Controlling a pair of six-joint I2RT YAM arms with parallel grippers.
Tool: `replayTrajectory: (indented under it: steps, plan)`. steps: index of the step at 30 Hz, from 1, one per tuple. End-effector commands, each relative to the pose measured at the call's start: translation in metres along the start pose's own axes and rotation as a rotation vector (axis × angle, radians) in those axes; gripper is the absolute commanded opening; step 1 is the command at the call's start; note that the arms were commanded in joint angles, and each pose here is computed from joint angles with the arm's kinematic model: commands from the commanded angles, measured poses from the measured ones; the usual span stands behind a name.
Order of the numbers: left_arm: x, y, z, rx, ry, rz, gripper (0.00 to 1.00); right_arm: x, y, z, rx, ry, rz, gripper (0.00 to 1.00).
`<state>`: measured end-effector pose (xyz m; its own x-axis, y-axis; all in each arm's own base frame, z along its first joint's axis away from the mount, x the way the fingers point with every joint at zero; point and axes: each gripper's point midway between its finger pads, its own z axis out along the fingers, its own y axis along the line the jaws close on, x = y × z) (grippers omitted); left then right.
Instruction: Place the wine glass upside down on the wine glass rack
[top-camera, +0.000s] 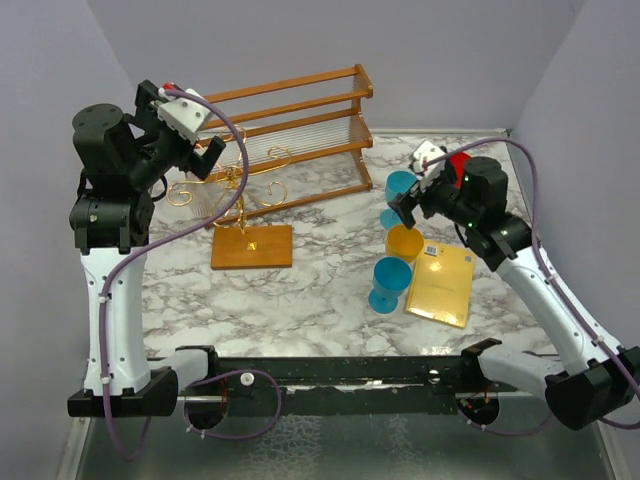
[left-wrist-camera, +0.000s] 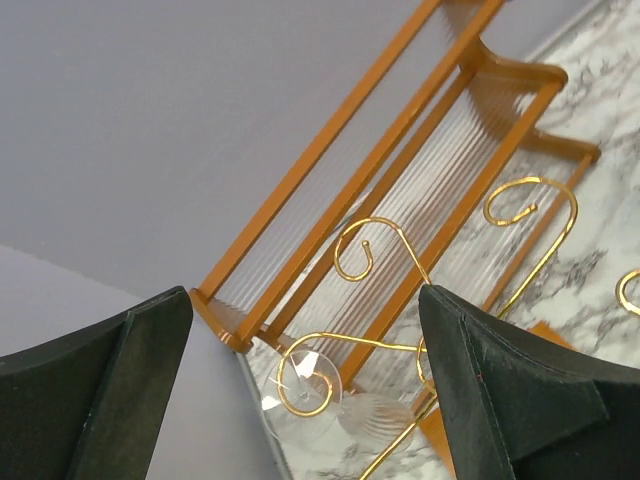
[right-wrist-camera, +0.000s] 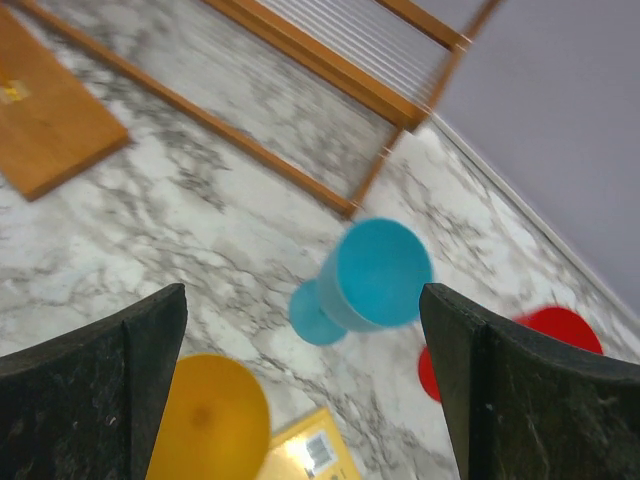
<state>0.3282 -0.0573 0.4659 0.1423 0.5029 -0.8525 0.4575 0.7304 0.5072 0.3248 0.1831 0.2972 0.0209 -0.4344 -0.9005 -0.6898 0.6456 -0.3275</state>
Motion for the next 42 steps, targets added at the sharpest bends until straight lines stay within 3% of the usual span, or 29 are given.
replayTrajectory:
  steps: [1,8,15,19,27,38,42]
  plan:
    - [-0.030,0.024,-0.011,-0.157,-0.100,-0.222,0.99,0.012,-0.071,-0.031,0.236,0.027,0.163,1.00]
    - [-0.033,0.025,-0.017,-0.172,-0.102,-0.240,0.98,0.042,-0.152,-0.091,0.626,0.134,0.166,0.99]
    - [-0.026,0.028,-0.024,-0.220,-0.082,-0.248,0.98,0.074,-0.193,-0.128,0.767,0.227,0.246,1.00]
    - [-0.020,0.025,-0.023,-0.219,-0.068,-0.252,0.97,0.099,-0.206,-0.139,0.769,0.289,0.315,1.00]
    - [-0.017,0.022,-0.019,-0.209,-0.076,-0.293,0.97,0.151,-0.204,-0.137,0.697,0.473,0.394,0.87]
    - [-0.016,0.017,-0.016,-0.184,-0.077,-0.290,0.97,0.180,-0.201,-0.137,0.658,0.573,0.405,0.60]
    - [-0.016,0.017,-0.016,-0.181,-0.077,-0.288,0.97,0.183,-0.198,-0.139,0.647,0.587,0.402,0.55]
